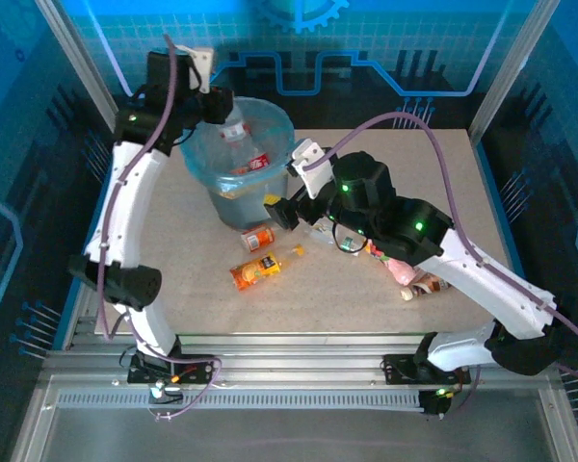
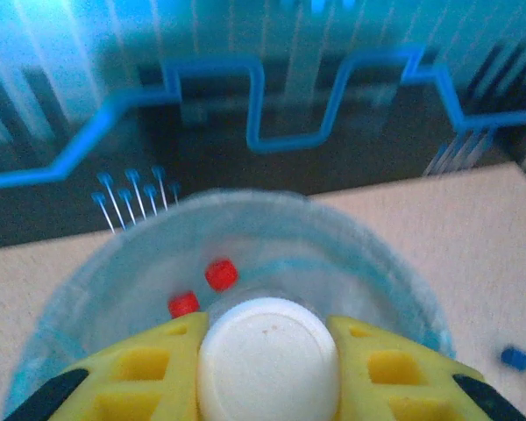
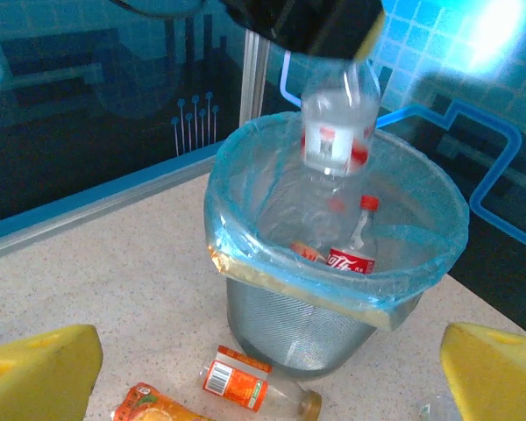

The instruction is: Put the plastic bottles in the bin

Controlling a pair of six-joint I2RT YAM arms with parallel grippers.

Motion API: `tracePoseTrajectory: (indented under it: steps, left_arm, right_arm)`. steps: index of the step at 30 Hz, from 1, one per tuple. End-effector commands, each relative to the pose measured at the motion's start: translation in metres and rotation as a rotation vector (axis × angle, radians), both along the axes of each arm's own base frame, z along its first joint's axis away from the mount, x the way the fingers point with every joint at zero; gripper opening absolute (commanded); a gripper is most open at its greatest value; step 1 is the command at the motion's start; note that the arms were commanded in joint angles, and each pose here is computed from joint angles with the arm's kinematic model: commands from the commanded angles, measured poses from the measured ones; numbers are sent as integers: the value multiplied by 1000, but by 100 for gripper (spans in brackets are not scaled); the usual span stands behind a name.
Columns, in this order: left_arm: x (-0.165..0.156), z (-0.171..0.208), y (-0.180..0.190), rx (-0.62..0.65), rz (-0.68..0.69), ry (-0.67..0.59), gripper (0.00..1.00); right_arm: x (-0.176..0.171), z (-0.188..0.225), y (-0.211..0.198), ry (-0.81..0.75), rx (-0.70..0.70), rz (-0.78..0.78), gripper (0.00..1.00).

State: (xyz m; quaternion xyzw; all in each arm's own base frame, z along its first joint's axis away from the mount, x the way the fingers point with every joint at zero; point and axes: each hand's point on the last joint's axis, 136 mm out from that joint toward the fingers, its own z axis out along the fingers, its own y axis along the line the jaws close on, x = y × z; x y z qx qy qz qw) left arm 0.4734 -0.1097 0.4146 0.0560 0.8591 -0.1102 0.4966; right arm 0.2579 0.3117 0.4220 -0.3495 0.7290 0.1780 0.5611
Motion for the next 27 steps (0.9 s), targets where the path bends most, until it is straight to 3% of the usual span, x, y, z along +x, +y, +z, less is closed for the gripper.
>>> tracePoseTrajectory:
  steps: [1, 6, 9, 11, 12, 27]
  left_arm:
    - [-3, -31, -12, -11, -80, 93, 0]
    - [8, -68, -19, -26, -95, 156, 1]
    - [9, -83, -23, -34, -110, 197, 29]
    - [9, -86, -23, -43, -105, 206, 57]
    - [9, -86, -23, -47, -103, 206, 63]
    - [-1, -59, -20, -68, -95, 136, 64]
  right_arm:
    - [-5, 3, 5, 10, 8, 15, 100]
    - [-5, -8, 7, 35, -13, 16, 100]
    - [-3, -12, 7, 39, -27, 8, 100]
    - [-3, -12, 6, 38, -31, 7, 100]
    - [-3, -13, 7, 37, -33, 7, 100]
    - [-2, -19, 5, 45, -48, -1, 100]
